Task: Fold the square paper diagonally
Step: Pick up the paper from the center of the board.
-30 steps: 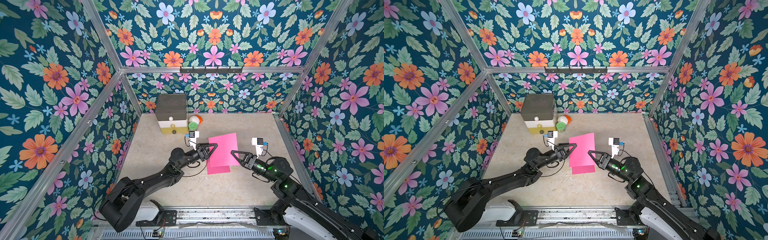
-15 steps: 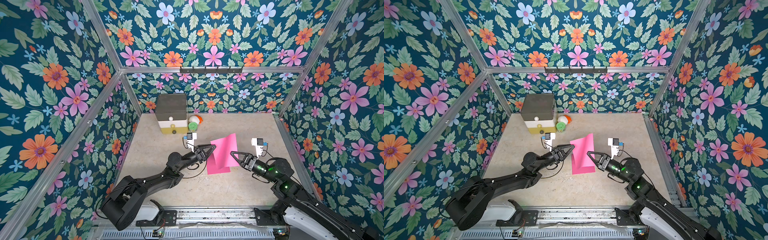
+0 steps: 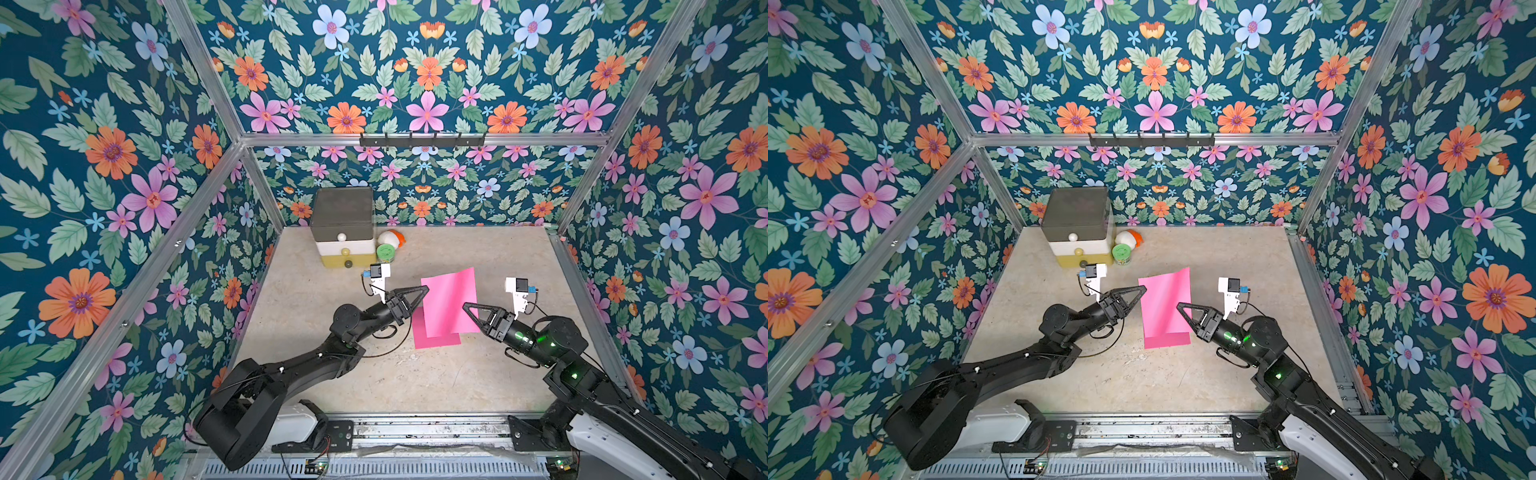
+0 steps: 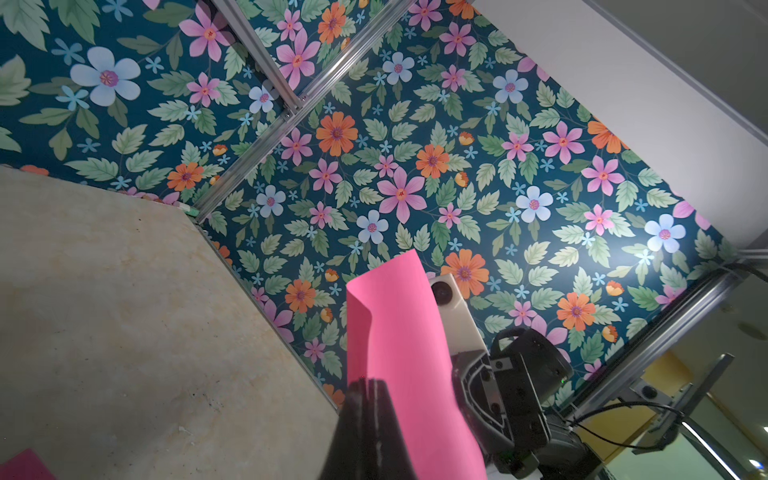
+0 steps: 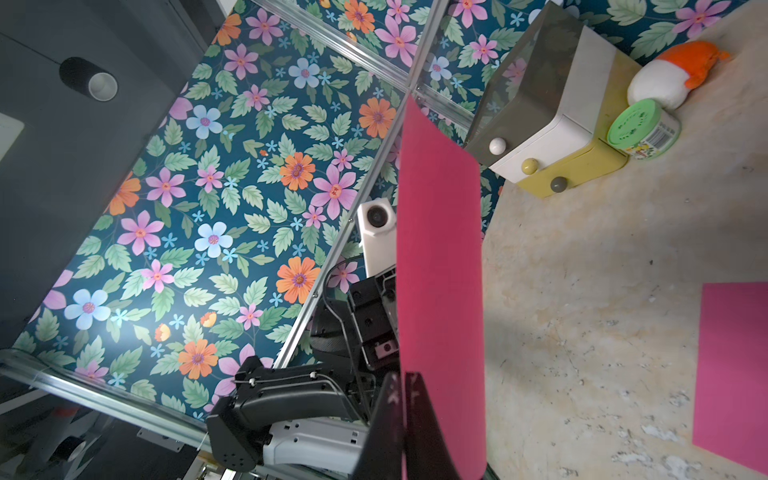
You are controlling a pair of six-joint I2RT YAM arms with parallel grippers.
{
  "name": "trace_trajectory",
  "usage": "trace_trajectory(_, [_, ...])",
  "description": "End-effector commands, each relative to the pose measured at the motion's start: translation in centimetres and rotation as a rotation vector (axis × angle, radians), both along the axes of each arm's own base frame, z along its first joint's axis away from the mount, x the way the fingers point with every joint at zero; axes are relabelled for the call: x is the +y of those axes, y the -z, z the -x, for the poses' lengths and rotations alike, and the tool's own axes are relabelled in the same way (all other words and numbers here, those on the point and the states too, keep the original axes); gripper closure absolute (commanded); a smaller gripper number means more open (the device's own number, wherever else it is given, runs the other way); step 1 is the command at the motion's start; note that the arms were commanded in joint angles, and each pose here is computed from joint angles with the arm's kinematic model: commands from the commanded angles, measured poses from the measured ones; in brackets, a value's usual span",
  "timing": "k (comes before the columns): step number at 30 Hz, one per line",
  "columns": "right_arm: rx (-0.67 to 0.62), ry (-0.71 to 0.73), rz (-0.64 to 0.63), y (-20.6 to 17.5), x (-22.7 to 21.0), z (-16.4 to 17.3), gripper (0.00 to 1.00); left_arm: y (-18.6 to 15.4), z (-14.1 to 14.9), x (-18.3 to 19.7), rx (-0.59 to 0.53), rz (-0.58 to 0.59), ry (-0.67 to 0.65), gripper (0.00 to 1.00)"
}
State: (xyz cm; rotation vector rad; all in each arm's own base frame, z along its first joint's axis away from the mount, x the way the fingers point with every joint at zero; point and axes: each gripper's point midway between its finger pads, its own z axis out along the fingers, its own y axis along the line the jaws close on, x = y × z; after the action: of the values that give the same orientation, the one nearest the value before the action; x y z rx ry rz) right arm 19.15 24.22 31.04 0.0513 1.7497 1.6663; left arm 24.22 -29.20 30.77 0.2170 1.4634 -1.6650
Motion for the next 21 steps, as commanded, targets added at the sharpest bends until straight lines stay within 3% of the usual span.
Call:
trace_trajectory(1, [0.037,0.077,0.065,1.2,-0.6,-1.2,1.00,1.2,-1.2,0.6,-0.002,-0.097,-0.104,1.00])
trace_trajectory(7, [0.124,0.134,0.161,3.4,-0.8,-2.3,0.94,1.8,-1.9,1.4,-0.006,-0.189,-0.185,1.00])
trace_trajectory(15, [0.150,0.137,0.184,4.3,-0.8,-2.2,0.92,1.4,-1.7,1.6,-0.019,-0.176,-0.185,1.00])
trace_trajectory(21, [0.164,0.135,0.170,5.0,-0.9,-2.0,0.82,0.8,-1.3,1.7,-0.033,-0.149,-0.175,1.00])
